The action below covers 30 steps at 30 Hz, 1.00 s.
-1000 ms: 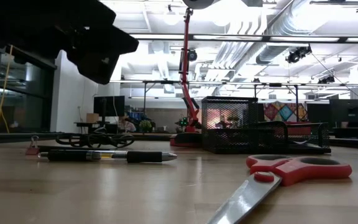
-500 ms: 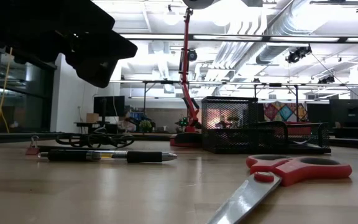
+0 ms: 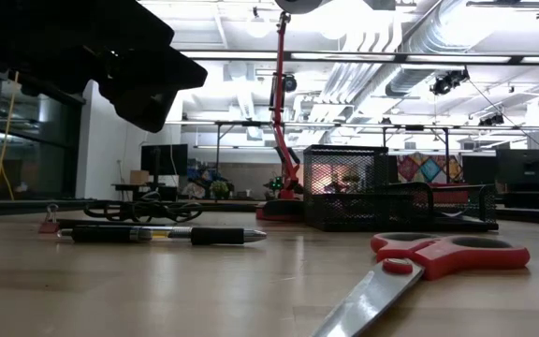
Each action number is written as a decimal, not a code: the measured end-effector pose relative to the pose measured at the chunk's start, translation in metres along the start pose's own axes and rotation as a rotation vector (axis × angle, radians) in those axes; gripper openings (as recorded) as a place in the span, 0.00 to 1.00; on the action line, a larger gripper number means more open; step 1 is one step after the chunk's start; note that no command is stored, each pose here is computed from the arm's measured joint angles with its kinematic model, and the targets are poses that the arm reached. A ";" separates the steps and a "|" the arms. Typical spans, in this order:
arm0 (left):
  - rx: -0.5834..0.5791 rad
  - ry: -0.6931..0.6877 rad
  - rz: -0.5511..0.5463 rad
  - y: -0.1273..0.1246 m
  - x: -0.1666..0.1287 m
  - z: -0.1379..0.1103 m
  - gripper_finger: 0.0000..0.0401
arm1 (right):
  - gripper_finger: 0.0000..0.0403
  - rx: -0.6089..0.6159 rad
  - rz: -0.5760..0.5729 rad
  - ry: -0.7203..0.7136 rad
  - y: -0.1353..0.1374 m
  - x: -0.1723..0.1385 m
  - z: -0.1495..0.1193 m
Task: Pick and place office supplies into organizer
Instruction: Put the blue binder clip into the desk organizer
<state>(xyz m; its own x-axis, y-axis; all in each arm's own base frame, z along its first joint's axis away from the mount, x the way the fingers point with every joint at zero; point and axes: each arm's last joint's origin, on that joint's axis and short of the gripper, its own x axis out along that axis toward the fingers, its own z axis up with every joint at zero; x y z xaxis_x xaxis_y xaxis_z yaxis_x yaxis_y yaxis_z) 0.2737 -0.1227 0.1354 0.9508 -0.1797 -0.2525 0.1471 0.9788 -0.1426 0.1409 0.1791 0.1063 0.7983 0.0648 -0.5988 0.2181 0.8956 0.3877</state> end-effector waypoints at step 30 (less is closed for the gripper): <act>0.000 0.000 -0.001 0.000 0.000 0.000 0.43 | 0.35 -0.054 -0.120 0.053 -0.010 0.007 -0.008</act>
<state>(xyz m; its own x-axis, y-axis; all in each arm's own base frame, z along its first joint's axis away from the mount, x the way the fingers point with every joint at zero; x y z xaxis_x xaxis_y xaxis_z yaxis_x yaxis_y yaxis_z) 0.2737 -0.1227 0.1354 0.9507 -0.1808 -0.2519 0.1482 0.9786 -0.1430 0.1395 0.1745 0.0925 0.7372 -0.0223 -0.6754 0.2785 0.9207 0.2736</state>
